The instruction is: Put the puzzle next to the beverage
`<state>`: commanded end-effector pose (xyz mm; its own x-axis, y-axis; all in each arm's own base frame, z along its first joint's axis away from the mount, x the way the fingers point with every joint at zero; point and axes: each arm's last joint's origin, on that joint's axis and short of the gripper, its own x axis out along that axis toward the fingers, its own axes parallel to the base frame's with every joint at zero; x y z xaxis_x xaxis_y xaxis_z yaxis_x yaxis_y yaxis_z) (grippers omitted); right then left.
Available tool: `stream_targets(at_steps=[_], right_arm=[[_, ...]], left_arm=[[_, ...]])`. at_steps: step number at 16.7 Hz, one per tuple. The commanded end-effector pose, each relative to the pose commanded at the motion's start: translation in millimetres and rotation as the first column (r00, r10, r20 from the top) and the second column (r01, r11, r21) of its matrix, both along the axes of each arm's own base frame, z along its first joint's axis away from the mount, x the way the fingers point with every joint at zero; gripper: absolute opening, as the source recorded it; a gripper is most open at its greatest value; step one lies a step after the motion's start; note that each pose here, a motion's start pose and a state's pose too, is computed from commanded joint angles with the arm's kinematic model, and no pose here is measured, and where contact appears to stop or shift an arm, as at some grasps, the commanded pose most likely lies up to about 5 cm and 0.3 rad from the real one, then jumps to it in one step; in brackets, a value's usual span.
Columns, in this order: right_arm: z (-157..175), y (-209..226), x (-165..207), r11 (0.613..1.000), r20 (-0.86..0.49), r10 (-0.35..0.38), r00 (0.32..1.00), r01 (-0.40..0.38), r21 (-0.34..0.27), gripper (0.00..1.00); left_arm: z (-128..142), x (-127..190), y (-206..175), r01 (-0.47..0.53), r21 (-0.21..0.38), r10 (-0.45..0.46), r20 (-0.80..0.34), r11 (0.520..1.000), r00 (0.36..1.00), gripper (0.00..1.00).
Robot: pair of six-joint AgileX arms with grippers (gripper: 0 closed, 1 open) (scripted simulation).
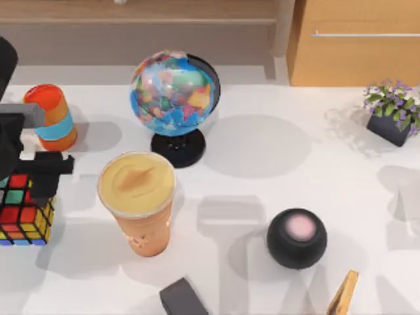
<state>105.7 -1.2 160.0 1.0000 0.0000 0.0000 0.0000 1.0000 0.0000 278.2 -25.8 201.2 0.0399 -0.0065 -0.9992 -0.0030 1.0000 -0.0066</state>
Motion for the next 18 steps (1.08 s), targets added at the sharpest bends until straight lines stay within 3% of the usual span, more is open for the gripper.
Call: stream_targets(at_steps=[5,13,17,18], right_arm=[[0,0,0,1.0,0.0,0.0,1.0,0.0,0.0,1.0],[0,0,0,1.0,0.0,0.0,1.0,0.0,0.0,1.0],[0,0,0,1.0,0.0,0.0,1.0,0.0,0.0,1.0],[0,0,0,1.0,0.0,0.0,1.0,0.0,0.0,1.0]], left_arm=[[3,2,3,-0.01,-0.002,0.01,0.033,1.0,0.999,0.0],[-28,1,-8,0.018,-0.005,-0.018,-0.033,1.0,0.999,0.0],[-28,1,-8,0.018,-0.005,-0.019,-0.036,1.0,0.999,0.0],[-28,1,-8,0.018,-0.005,-0.019,-0.036,1.0,0.999,0.08]])
